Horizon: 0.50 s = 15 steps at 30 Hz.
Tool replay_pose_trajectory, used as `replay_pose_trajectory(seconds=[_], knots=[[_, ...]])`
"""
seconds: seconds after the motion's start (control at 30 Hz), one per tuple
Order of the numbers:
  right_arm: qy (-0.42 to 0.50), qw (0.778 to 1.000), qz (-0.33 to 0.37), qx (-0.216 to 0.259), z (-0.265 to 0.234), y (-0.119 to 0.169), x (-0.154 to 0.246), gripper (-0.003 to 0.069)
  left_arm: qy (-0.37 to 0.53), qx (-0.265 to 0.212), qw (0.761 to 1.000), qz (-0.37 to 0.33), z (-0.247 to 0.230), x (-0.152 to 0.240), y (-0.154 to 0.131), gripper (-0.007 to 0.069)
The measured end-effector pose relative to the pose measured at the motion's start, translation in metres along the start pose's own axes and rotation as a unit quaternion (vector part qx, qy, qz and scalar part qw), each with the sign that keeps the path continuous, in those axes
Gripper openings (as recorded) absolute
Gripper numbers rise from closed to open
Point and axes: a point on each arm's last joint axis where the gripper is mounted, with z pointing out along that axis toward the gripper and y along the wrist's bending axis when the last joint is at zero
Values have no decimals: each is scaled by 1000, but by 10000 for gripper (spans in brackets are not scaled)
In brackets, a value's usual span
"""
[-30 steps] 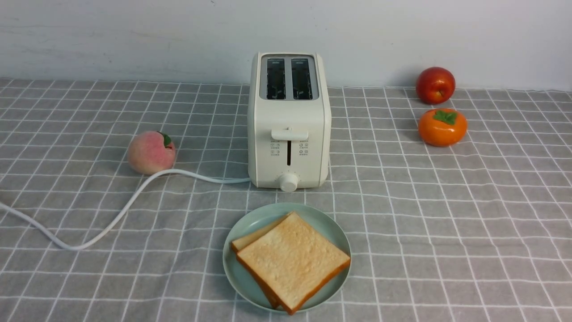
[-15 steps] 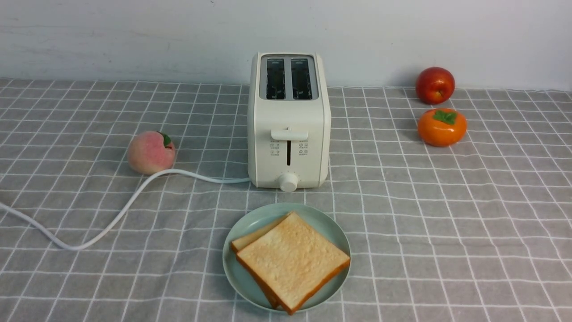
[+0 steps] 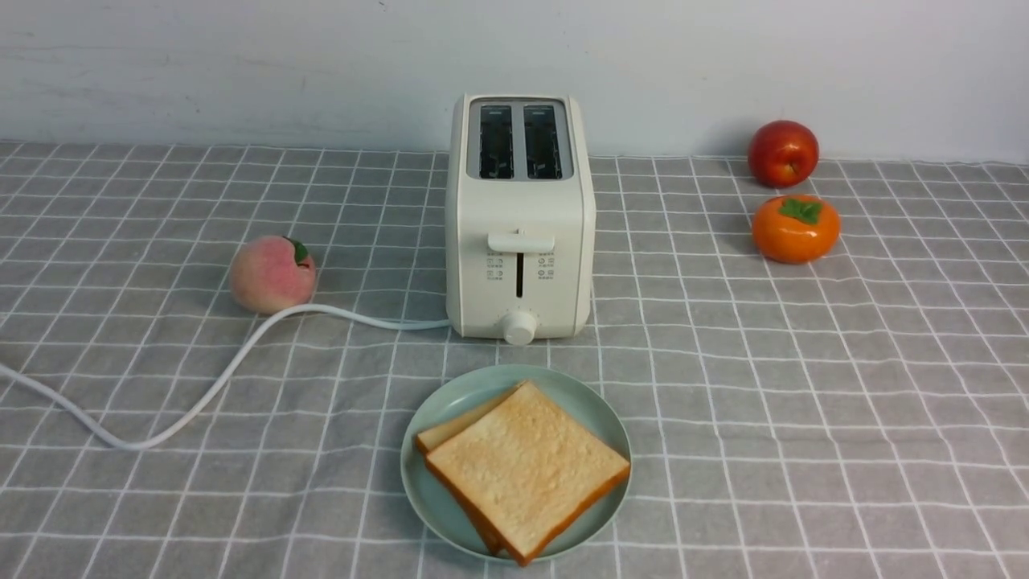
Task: Take toasted bread from bread machine on grey coffee table place on plate.
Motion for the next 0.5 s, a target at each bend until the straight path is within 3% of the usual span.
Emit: replay_pose_trajectory(seconds=[0.5], knots=[[-1, 1000, 3, 27, 0, -3, 0, 137, 0, 0, 1000, 0, 0, 0, 0, 66]])
